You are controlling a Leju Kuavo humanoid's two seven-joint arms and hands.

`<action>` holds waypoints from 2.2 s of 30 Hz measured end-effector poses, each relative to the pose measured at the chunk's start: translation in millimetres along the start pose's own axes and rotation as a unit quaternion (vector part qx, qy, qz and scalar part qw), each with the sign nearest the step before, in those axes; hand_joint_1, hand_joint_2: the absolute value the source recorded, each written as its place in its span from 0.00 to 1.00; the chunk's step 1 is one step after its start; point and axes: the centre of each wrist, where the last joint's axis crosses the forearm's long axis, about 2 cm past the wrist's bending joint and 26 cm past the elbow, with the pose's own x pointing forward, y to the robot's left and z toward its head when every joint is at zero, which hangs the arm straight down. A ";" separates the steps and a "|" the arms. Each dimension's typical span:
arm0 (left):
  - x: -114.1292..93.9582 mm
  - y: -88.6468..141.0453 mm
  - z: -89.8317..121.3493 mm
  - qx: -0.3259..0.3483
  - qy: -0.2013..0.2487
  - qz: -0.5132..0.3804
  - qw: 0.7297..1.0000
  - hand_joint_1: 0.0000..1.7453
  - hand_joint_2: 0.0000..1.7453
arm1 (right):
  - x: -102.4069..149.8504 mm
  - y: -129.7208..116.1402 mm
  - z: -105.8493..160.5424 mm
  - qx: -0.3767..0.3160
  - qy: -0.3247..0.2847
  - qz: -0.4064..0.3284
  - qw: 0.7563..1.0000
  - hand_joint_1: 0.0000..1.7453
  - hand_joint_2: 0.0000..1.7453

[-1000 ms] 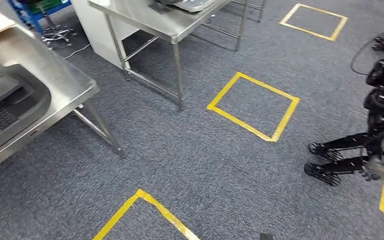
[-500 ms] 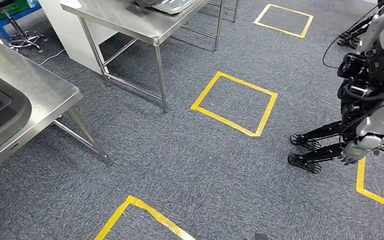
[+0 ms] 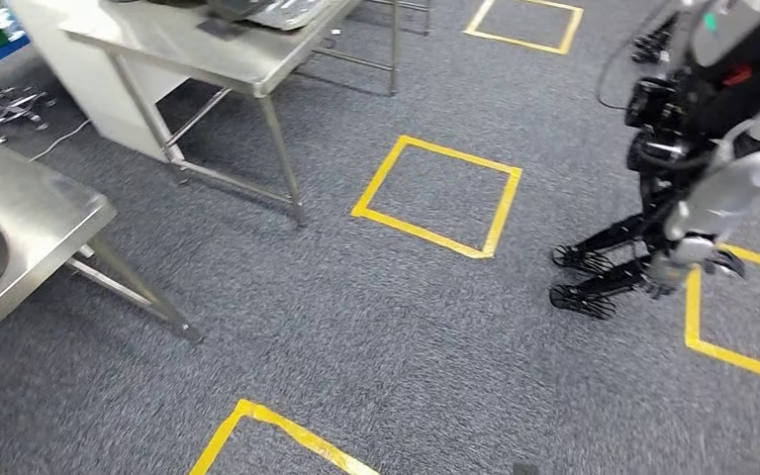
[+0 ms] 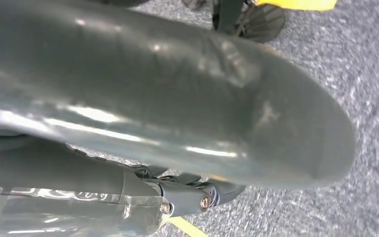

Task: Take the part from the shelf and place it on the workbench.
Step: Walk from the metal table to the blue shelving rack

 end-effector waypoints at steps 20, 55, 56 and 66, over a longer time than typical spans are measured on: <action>-3.6 1.8 1.2 0.001 0.003 -0.001 1.000 0.00 0.00 | -1.3 0.3 0.7 0.001 0.000 0.003 1.000 0.00 0.00; -3.1 3.2 0.4 -0.013 0.005 0.008 1.000 0.00 0.00 | -0.3 1.5 0.8 0.007 -0.002 0.012 1.000 0.00 0.00; -2.7 3.2 0.3 -0.014 0.005 0.009 1.000 0.00 0.00 | -0.7 1.4 0.9 0.007 -0.001 0.012 1.000 0.00 0.00; -6.5 3.0 2.0 -0.016 0.011 0.009 1.000 0.00 0.00 | -1.1 1.3 1.0 0.008 0.001 0.015 1.000 0.00 0.00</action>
